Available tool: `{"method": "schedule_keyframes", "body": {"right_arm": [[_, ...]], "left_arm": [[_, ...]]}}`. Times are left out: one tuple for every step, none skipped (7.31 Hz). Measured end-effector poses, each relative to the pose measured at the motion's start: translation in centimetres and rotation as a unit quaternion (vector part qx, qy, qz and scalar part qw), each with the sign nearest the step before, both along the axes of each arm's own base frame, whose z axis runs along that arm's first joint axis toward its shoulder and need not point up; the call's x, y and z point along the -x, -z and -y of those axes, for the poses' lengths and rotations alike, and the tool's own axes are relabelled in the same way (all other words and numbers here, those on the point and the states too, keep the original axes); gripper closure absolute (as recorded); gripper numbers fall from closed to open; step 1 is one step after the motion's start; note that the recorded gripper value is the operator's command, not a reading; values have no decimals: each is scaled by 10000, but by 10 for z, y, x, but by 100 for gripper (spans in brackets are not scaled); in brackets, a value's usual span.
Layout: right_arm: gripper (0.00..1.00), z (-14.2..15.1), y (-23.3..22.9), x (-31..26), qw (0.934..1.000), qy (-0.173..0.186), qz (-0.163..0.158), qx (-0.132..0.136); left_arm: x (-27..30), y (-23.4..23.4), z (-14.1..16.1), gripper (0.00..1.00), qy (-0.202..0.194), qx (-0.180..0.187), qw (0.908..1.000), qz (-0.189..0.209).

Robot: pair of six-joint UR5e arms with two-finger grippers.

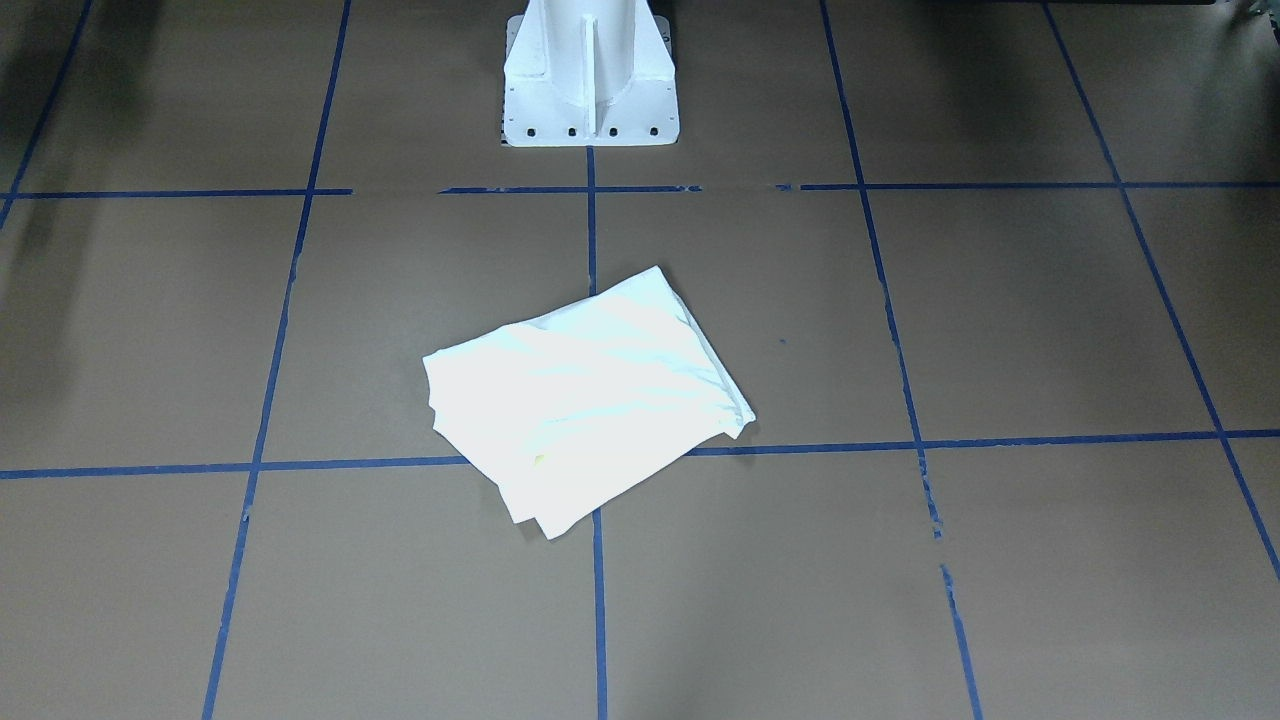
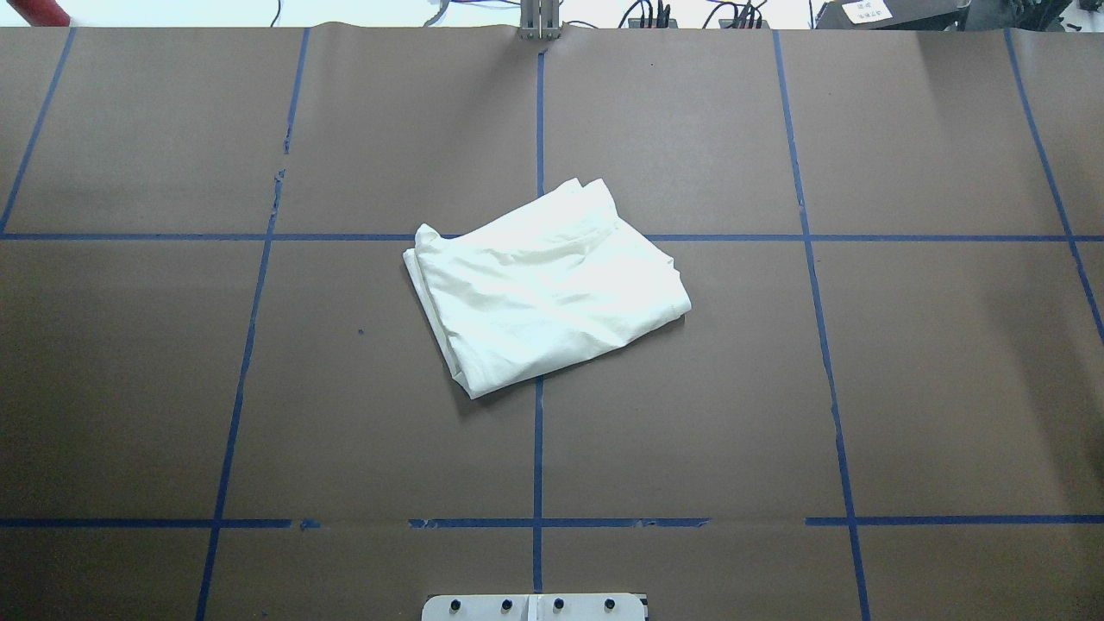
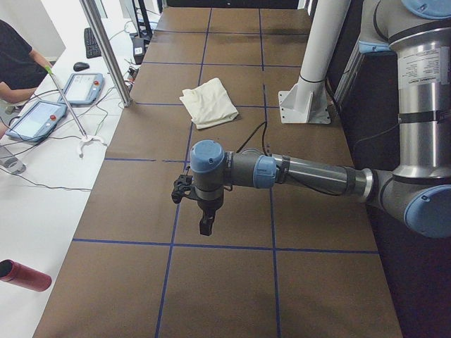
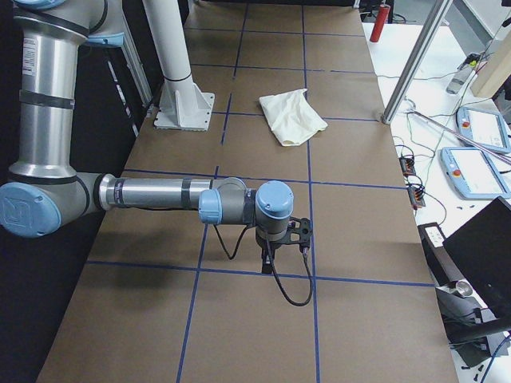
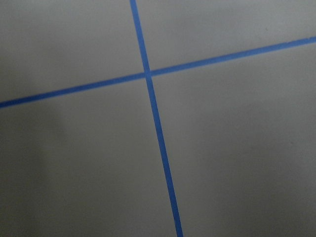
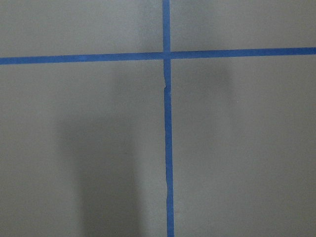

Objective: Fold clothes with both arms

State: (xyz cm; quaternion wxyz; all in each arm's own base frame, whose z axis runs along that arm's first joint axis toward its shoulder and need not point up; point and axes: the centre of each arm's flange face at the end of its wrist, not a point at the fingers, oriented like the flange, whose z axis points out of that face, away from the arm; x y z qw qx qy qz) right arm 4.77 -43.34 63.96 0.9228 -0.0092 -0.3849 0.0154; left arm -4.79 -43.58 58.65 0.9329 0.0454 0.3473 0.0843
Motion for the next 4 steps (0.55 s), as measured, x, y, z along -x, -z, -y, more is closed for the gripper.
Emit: {"method": "schedule_keyframes", "body": {"right_arm": [[0, 2, 2, 1, 10000, 12, 47, -30], [0, 5, 7, 1, 9999, 24, 94, -83], [0, 8, 10, 2, 9999, 26, 123, -117], [0, 9, 9, 2, 9999, 20, 126, -103]], "left_arm": [[2, 7, 0, 0, 16, -70, 9999, 110], [4, 13, 0, 0, 49, -125, 9998, 154], [5, 18, 1, 0, 119, -146, 9997, 172], [6, 22, 7, 0, 238, -115, 9995, 184]]}}
